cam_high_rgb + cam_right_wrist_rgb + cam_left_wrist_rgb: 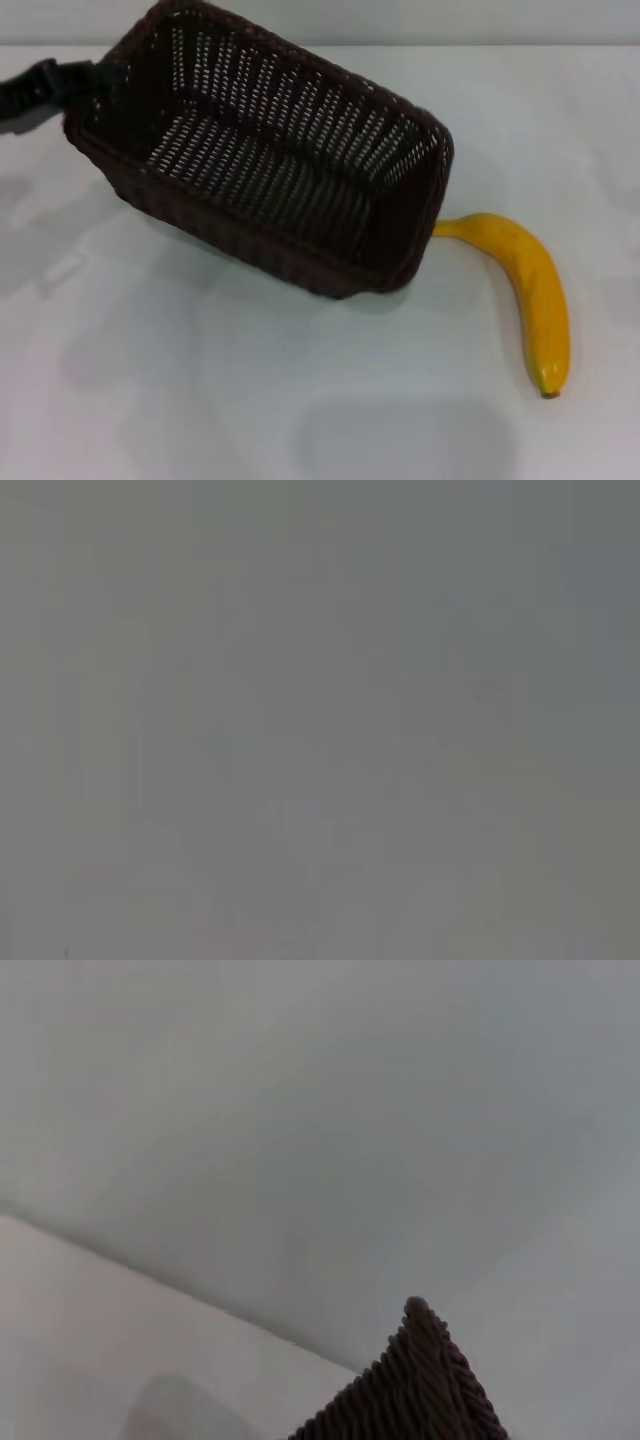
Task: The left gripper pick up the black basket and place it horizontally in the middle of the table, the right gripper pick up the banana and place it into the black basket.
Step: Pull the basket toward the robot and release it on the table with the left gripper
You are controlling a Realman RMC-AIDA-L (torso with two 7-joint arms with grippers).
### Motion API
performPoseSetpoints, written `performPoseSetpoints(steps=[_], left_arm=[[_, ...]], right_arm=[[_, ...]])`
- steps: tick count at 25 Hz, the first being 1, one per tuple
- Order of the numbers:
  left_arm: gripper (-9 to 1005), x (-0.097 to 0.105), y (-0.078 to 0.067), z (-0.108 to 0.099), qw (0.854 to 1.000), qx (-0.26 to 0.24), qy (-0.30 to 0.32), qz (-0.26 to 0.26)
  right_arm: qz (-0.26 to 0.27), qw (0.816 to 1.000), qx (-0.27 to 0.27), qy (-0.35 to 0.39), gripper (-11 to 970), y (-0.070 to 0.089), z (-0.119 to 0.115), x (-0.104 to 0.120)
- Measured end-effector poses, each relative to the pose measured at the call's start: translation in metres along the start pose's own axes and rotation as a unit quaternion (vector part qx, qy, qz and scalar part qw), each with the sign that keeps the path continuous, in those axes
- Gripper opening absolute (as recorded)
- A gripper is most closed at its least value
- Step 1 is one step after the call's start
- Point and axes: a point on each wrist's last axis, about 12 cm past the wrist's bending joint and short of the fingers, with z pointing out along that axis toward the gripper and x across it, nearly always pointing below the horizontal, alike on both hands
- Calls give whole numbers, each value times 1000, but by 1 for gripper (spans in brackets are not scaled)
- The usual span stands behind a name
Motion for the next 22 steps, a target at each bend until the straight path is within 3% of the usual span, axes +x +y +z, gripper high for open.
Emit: performPoseSetpoints(steps=[12,16,22], left_arm=[[204,43,18,25,997,-6,-34,-63],[209,54,29,24,994,1,-66,-90],[217,64,38,18,992,-1,-92,-88]], right_arm=[[-4,1000,2,5,842,-3,-5,1],[-6,1000,-1,10,842,-3,-6,2],[-2,1000,-2,16,842,-3,-10,4]])
